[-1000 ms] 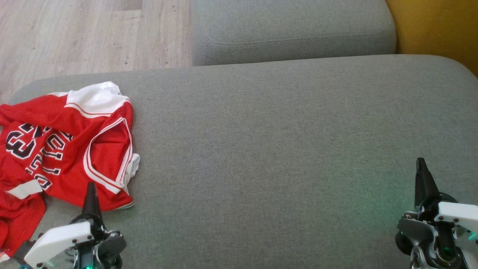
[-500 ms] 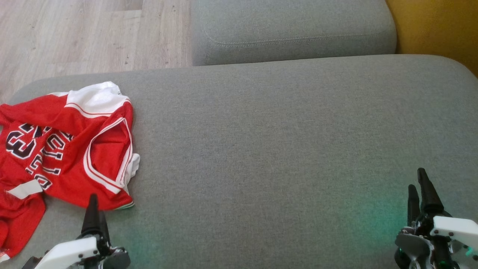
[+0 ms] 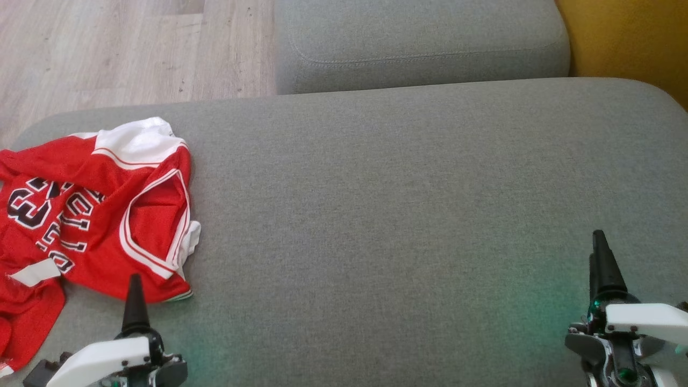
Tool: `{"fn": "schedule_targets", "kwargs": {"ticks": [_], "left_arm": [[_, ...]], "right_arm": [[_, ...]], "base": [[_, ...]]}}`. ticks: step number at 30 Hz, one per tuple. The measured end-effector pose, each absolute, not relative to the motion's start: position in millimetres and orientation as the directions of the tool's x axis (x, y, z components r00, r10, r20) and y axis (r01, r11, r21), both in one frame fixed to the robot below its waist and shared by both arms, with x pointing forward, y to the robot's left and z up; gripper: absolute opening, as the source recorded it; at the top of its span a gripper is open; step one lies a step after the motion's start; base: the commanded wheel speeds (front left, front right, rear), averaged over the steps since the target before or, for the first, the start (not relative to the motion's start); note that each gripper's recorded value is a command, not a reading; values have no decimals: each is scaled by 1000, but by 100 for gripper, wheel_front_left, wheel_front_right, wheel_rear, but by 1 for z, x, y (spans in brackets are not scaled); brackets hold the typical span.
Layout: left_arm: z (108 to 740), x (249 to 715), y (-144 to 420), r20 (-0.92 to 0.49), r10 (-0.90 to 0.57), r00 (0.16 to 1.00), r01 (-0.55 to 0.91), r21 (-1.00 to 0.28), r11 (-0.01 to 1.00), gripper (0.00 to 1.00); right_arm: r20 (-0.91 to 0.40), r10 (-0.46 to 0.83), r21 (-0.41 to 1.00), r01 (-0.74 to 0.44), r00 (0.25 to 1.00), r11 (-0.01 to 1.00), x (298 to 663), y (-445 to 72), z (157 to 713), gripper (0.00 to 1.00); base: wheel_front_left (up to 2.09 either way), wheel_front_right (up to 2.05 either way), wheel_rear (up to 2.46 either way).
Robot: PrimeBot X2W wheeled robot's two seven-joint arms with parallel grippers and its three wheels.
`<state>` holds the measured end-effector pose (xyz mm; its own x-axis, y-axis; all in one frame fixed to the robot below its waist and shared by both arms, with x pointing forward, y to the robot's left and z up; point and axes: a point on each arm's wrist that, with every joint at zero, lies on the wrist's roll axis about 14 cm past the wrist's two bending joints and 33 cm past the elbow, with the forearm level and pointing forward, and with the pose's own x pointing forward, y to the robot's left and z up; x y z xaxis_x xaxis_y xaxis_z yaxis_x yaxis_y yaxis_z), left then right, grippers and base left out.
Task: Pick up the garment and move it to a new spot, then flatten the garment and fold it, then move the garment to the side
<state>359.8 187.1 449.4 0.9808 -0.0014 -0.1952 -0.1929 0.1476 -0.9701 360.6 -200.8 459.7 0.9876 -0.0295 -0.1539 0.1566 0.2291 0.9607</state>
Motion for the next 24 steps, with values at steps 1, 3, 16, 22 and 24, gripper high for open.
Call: {"fn": "schedule_targets", "kwargs": {"ticks": [1, 3, 16, 22, 24], "left_arm": [[449, 360, 187, -198, -3, 980, -195, -967, 163, 100], [449, 360, 186, -203, -2, 979, -198, -959, 202, 100], [448, 361, 182, -223, 0, 975, -205, -899, 388, 100], [449, 361, 183, -219, 14, 976, -200, -863, 463, 100], [449, 361, 182, -219, 15, 976, -198, -850, 488, 100]], "right_arm": [[-152, -26, 956, 154, 988, 248, 361, -200, 461, 100], [-146, -24, 947, 146, 989, 285, 362, -198, 463, 100], [-120, 5, 862, 101, 993, 497, 364, -188, 472, 100], [-103, 19, 809, 73, 994, 584, 365, -183, 476, 100], [-97, 19, 791, 66, 995, 608, 366, -182, 478, 100]], "base": [[0, 0, 0], [0, 0, 0], [0, 0, 0], [0, 0, 0], [0, 0, 0]]}}
